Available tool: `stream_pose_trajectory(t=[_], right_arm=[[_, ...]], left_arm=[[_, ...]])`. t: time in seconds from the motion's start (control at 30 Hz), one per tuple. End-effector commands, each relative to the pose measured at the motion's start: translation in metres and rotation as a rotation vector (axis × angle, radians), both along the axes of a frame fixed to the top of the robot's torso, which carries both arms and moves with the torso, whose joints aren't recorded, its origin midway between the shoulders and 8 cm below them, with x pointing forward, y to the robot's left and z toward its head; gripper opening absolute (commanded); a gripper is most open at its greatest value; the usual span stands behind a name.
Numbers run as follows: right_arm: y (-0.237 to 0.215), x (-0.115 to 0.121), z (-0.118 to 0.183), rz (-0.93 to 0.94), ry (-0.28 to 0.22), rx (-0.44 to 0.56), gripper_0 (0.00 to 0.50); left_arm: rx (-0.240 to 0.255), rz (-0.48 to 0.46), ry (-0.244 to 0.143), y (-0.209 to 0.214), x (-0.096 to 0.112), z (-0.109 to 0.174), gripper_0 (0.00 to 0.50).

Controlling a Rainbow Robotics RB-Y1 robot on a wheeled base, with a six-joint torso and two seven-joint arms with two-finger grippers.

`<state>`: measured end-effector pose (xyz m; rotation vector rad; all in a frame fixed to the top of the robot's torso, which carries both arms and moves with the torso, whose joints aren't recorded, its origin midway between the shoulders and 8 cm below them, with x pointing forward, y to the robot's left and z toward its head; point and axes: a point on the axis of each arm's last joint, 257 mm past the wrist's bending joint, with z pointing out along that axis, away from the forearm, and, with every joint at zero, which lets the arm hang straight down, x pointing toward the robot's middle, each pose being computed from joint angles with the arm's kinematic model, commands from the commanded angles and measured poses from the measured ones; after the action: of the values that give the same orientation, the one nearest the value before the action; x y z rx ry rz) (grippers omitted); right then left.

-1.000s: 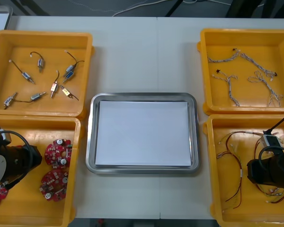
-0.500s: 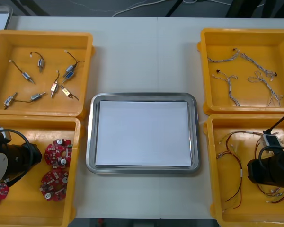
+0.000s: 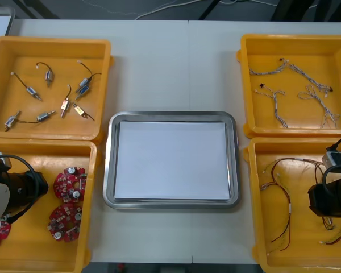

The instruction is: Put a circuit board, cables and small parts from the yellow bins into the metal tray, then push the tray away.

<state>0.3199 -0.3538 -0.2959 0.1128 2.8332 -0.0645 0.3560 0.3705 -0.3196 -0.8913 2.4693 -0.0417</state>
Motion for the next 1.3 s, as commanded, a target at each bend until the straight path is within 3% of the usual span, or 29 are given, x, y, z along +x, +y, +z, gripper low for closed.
stream_pose_trajectory(t=[0.03,0.17,0.3,0.4,0.57,0.7,0.8,0.87,1.07,1.3], right_arm=[[-0.002,0.010,0.037,0.044,-0.057,-0.013,0.000],[0.000,0.003,0.049,0.053,-0.049,0.012,0.000],[-0.003,-0.004,0.062,0.061,-0.040,-0.001,0.000],[-0.007,-0.009,0.075,0.062,-0.039,-0.025,0.000],[-0.003,-0.002,0.102,0.083,-0.128,-0.030,0.000],[0.000,0.000,0.115,0.100,-0.170,-0.020,0.000],[0.004,-0.001,0.122,0.128,-0.185,-0.006,0.000],[0.006,0.000,0.128,0.170,-0.198,-0.014,0.000],[0.007,0.000,0.134,0.282,-0.213,-0.066,0.000],[0.027,-0.002,0.140,0.402,-0.234,-0.094,0.000]], left_arm=[[0.031,-0.030,-0.041,0.000,0.012,0.017,0.000],[0.120,-0.076,-0.028,0.018,0.005,0.040,0.000],[0.136,-0.113,-0.026,0.024,0.003,0.057,0.000],[0.175,-0.142,-0.024,0.030,0.000,0.071,0.000],[0.231,-0.173,-0.004,0.035,-0.010,0.096,0.000],[0.254,-0.173,0.019,0.031,-0.017,0.116,0.000],[0.250,-0.179,0.031,0.024,-0.020,0.131,0.000],[0.242,-0.201,-0.021,0.015,-0.008,0.148,0.000],[0.194,-0.255,-0.084,-0.005,0.008,0.173,0.000],[0.144,-0.330,-0.089,-0.027,0.012,0.185,0.000]])
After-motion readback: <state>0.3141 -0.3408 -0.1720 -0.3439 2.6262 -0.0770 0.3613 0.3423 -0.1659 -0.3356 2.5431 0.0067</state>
